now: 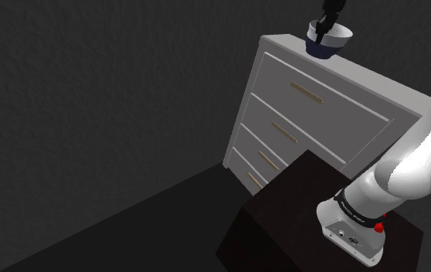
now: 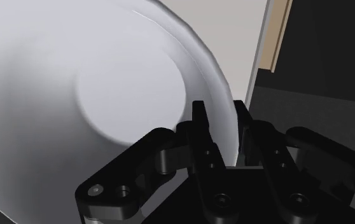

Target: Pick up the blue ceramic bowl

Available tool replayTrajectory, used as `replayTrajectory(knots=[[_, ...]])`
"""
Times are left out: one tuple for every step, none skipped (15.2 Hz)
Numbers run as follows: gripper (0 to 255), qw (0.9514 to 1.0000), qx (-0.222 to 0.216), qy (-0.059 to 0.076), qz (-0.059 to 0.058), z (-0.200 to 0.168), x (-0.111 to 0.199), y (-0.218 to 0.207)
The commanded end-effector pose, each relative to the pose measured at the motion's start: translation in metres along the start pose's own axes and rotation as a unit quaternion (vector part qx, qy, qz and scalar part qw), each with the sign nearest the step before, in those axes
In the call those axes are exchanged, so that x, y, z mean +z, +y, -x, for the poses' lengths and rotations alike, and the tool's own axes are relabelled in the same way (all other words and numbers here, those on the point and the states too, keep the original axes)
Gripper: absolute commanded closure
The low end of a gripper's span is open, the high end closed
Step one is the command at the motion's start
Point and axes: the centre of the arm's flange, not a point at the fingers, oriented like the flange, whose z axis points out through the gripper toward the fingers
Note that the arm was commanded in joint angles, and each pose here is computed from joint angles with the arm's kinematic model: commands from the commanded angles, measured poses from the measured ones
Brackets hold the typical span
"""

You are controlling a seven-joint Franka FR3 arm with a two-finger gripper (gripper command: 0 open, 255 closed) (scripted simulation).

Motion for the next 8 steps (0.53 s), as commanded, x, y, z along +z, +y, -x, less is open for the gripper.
replayTrajectory(knots=[[255, 1.0000, -0.001, -0.002, -0.002, -0.001, 0.003, -0.002], [255, 1.0000, -0.001, -0.002, -0.002, -0.001, 0.003, -0.001], [255, 1.0000, -0.001, -0.002, -0.002, -0.001, 0.003, -0.002], [255, 1.0000, -0.001, -0.002, -0.002, -0.001, 0.000, -0.002], [255, 1.0000, -0.001, -0.002, -0.002, -0.001, -0.005, -0.001], [255, 1.0000, -0.001, -0.002, -0.002, -0.001, -0.010, 0.001], [255, 1.0000, -0.001, -0.002, -0.002, 0.000, -0.015, 0.002], [255, 1.0000, -0.001, -0.002, -0.002, 0.000, -0.020, 0.003]])
